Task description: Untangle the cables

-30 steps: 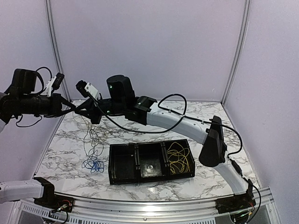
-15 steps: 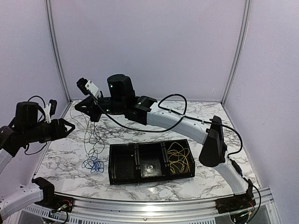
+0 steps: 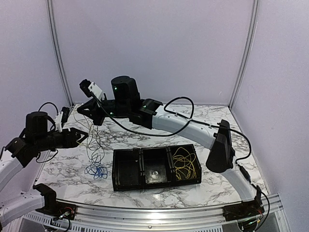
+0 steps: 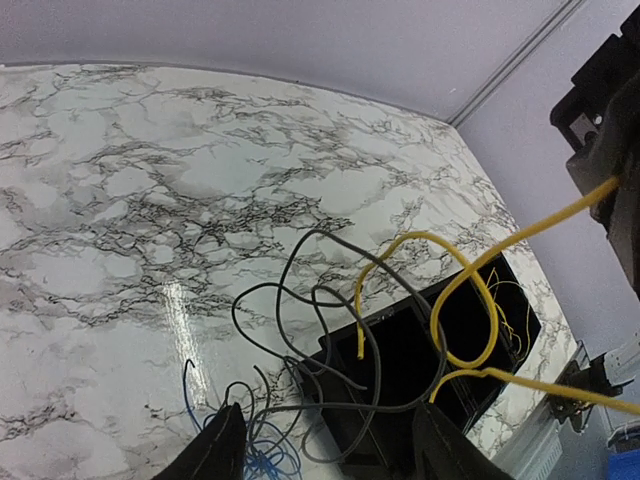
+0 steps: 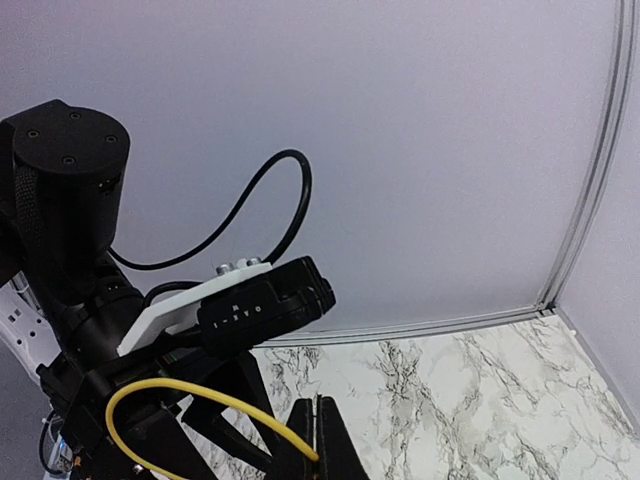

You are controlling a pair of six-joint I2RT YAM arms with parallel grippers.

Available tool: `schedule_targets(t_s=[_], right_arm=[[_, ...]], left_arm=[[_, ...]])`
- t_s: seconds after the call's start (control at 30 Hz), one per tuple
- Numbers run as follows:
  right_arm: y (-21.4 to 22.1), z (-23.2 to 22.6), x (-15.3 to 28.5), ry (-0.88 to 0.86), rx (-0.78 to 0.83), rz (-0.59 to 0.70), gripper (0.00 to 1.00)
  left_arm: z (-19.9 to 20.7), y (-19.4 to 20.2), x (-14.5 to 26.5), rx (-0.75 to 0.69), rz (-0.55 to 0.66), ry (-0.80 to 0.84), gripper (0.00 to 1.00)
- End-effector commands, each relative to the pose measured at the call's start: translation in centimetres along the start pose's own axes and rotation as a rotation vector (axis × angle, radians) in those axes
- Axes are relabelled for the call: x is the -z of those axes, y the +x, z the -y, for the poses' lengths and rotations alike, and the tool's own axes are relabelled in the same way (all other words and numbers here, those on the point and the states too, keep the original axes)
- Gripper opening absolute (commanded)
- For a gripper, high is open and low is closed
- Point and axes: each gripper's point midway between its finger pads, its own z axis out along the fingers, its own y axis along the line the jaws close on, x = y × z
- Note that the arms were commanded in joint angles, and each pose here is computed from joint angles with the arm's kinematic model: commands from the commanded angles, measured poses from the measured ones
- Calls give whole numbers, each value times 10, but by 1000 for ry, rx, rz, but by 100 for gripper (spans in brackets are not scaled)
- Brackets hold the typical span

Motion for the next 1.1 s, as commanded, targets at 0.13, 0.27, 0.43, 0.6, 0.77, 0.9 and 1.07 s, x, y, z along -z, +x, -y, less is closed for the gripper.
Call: schedule_targets(t_s=[0.13,0.27,0.43,0.6,0.77,0.9,1.07], right_arm=[[-55,-6,20,12,44,91,0],[-55,-6,21,14,47,90,0],[-58,-7,23,16,56,90,0],[-63,-4,27,27,62,94,0],[-76,-6,33,27,68,116,0],[-108,-10,48,25,95,176,0],[-169,-28,81,7,149,297,0]], left_arm=[[29,-9,-25,-141,-17,177,60],[27,-15,-41,-159,-23,170,51],[26,-23,-49,-139,56,189,37],[22,-20,-53,-95,87,194,23],[2,-9,-58,-46,109,127,0],[-24,15,-61,19,87,32,0],[-58,57,-66,134,14,-88,0]])
